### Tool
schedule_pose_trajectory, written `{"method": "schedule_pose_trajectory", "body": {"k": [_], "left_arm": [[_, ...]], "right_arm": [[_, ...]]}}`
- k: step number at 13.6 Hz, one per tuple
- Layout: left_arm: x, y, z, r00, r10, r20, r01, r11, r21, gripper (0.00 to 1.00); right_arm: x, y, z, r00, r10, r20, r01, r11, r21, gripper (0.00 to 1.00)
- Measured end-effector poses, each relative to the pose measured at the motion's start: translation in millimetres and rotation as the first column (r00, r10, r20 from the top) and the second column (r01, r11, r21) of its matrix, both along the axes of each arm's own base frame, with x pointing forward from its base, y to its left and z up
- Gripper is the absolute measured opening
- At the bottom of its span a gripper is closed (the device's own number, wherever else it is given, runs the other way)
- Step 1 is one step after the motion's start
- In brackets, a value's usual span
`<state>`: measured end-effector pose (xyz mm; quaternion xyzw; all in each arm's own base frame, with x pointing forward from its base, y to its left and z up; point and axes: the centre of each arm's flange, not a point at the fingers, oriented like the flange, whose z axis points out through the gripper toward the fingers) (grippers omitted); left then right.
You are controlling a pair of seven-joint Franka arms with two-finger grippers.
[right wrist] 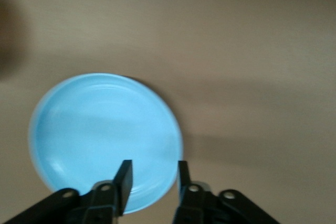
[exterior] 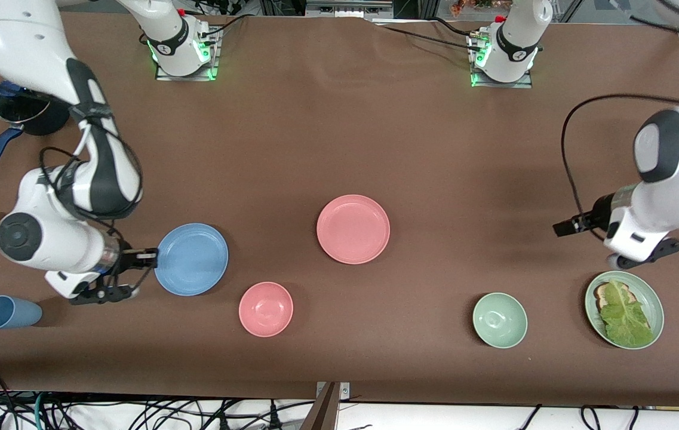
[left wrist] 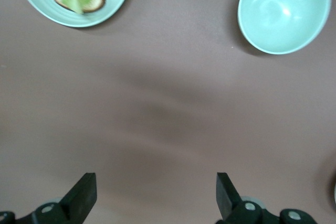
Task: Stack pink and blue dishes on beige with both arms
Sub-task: 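Retract the left gripper while the right gripper holds the blue plate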
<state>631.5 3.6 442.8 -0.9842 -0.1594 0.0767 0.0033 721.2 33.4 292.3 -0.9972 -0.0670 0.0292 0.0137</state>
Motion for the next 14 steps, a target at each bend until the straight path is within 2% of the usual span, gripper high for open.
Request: {"method": "schedule_pose_trajectory", "body": {"k": [3,4,6,7,8,9,10,11,14], "left_arm": [[-28.8,8.7,47.0,0.996,-0.086,-0.011,0.086,0.996,-0.011,1.0],[-36.4,9.7,55.9,0.994,-0.107,-0.021,0.107,0.994,-0.016,1.0],[-47.3,9.8,70.2,0.986,-0.167,-0.028,0.166,0.986,-0.027,1.0],[-51.2,11.7,77.2,0.981,-0.192,-0.023,0.191,0.981,-0.032,1.0],[-54.0,14.7,84.1,0.977,-0.215,-0.013,0.214,0.976,-0.034,1.0],[-56.6,17.2,91.5,0.972,-0.234,0.001,0.234,0.972,-0.035,1.0],[-59.6,18.0,100.3,0.968,-0.251,0.017,0.251,0.967,-0.033,1.0],[-63.1,17.0,110.2,0.964,-0.263,0.034,0.264,0.964,-0.029,1.0],[-71.8,14.1,135.8,0.959,-0.272,0.079,0.274,0.962,-0.015,1.0]], "right_arm": [[-6.9,-14.0,-39.5,1.0,-0.008,-0.01,0.008,1.0,0.007,0.8],[-9.6,-9.5,-46.1,1.0,-0.004,-0.011,0.004,1.0,0.01,0.87],[-14.3,-1.9,-56.4,1.0,0.003,-0.007,-0.003,1.0,0.014,0.86],[-17.1,0.0,-62.6,1.0,0.005,-0.003,-0.005,1.0,0.015,0.85],[-20.3,0.8,-70.1,1.0,0.006,0.004,-0.006,1.0,0.016,0.76],[-24.0,0.8,-78.2,1.0,0.005,0.013,-0.005,1.0,0.017,0.72],[-28.2,0.7,-86.5,1.0,0.005,0.017,-0.005,1.0,0.018,0.71],[-32.0,0.7,-92.9,1.0,0.005,0.015,-0.005,1.0,0.018,0.63],[-35.1,0.7,-97.5,1.0,0.005,0.009,-0.005,1.0,0.018,0.26]]}}
